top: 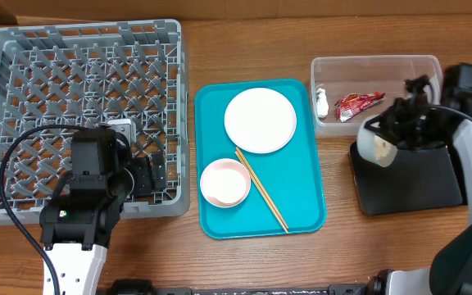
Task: Sort waste into correct bins and load items into the dishwasher
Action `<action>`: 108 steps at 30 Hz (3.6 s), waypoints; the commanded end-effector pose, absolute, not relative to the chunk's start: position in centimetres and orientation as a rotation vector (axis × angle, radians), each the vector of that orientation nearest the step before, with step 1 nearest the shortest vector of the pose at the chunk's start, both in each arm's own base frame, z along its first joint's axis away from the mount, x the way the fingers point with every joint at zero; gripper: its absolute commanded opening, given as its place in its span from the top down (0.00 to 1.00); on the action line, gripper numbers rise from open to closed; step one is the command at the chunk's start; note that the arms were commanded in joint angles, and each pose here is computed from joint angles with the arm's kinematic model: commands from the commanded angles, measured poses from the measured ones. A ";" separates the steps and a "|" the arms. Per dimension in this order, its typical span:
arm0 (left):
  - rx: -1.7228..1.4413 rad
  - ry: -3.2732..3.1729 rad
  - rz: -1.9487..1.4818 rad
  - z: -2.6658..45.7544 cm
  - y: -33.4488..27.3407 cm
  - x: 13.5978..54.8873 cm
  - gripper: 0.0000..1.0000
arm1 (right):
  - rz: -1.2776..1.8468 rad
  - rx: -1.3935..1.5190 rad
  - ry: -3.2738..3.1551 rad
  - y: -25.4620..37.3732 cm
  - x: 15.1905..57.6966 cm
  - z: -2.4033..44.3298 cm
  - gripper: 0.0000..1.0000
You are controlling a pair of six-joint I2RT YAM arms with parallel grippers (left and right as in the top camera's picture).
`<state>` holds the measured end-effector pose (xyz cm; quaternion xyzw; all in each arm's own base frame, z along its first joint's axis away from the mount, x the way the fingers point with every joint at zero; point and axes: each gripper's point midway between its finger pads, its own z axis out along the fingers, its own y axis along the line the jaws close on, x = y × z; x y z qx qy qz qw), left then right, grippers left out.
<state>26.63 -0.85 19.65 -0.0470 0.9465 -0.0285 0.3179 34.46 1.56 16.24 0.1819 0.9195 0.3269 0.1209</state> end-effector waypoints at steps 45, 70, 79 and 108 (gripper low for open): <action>-0.121 2.459 -0.098 20.8 -1.2 27.2 0.00 | 1.642 0.565 1.739 -8.5 31.8 23.2 0.96; -0.121 2.459 -0.098 20.8 -1.2 27.2 0.00 | 1.635 0.603 1.723 -9.3 31.5 23.2 0.96; -0.121 2.459 -0.098 20.8 -1.2 27.2 0.00 | 1.568 0.582 1.908 -6.1 32.1 21.0 0.96; -0.122 2.458 -0.099 20.8 -1.2 27.2 0.00 | 0.587 -0.518 2.356 20.7 37.6 19.9 0.96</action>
